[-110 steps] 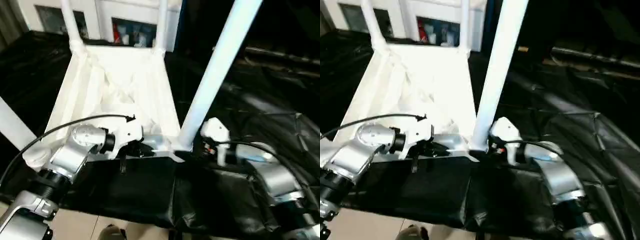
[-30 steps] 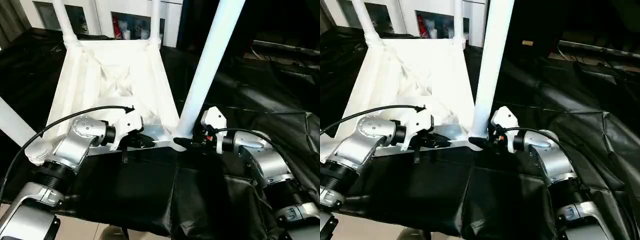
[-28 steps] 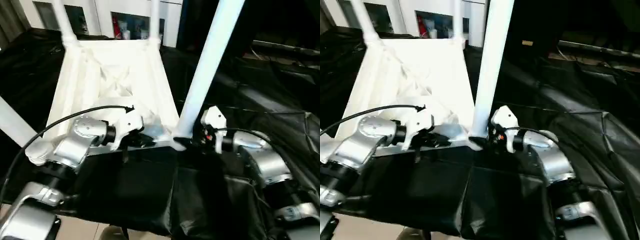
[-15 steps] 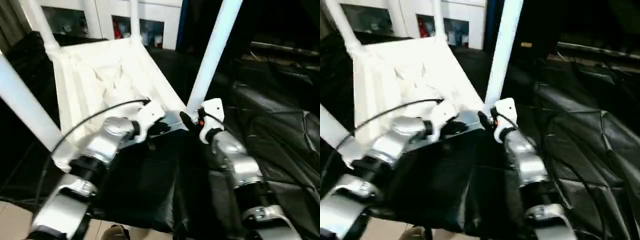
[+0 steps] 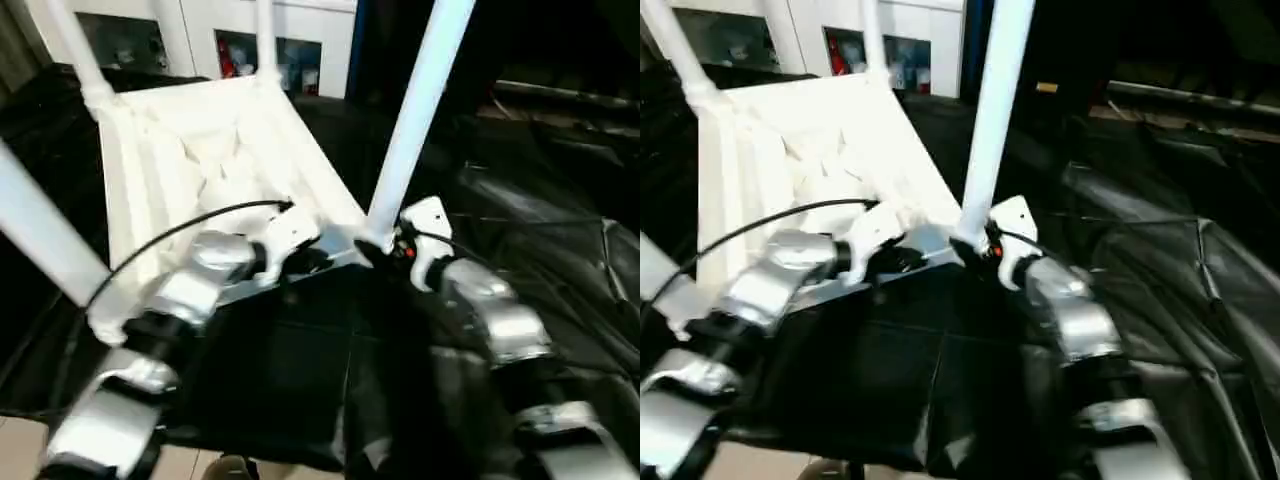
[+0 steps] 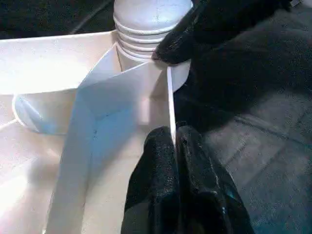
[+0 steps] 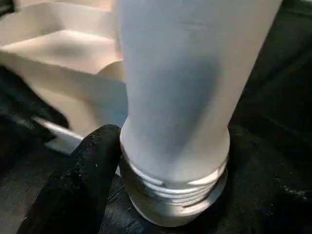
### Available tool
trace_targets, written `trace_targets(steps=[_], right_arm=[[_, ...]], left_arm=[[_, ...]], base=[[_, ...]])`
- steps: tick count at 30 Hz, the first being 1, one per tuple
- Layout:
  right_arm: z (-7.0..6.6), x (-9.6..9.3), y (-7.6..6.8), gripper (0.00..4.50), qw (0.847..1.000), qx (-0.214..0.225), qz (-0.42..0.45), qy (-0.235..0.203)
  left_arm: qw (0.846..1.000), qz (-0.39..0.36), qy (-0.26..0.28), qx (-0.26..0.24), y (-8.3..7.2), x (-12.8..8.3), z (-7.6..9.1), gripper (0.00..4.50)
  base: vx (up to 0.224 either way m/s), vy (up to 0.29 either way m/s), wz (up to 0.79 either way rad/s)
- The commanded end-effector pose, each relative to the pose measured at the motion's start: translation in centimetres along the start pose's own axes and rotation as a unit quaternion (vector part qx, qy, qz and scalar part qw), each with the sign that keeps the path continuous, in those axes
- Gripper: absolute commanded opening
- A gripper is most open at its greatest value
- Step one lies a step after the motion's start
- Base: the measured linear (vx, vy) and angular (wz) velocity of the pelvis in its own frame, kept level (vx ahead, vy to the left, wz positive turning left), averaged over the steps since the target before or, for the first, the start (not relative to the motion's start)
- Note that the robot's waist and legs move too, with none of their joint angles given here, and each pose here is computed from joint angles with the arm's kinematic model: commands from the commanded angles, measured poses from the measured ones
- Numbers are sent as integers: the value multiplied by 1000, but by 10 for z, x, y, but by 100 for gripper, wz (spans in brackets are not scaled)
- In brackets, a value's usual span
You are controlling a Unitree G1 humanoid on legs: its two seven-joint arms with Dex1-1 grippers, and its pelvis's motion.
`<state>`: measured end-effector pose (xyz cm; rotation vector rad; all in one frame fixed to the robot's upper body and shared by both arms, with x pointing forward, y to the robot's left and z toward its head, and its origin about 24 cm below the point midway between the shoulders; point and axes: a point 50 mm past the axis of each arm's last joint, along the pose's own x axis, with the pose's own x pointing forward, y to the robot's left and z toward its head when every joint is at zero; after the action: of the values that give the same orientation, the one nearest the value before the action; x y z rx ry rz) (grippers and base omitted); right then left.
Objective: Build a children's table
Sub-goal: Rotate leg to tighten
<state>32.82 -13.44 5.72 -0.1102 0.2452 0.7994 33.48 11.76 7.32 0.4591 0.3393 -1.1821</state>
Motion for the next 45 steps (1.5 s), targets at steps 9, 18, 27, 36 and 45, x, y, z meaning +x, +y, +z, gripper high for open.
trace_targets(steps=[9,18,27,36,45], right_arm=[[13,-11,5,342,987,-30,159,7],[10,-11,9,306,983,-26,183,9],[0,-9,8,274,991,-9,134,16],[-35,18,15,272,986,110,-119,41],[-25,44,40,328,980,121,-158,26]], left_arm=[[993,-113,-4,-13,-8,-21,-10,0],[993,-118,-6,-11,-7,-22,-9,0],[999,-45,4,-18,3,-19,-13,0],[995,77,-4,-62,8,18,-1,0],[994,76,-25,-76,-10,53,15,0]], base=[[39,-20,1],[0,0,0],[0,0,0],[0,0,0],[0,0,0]])
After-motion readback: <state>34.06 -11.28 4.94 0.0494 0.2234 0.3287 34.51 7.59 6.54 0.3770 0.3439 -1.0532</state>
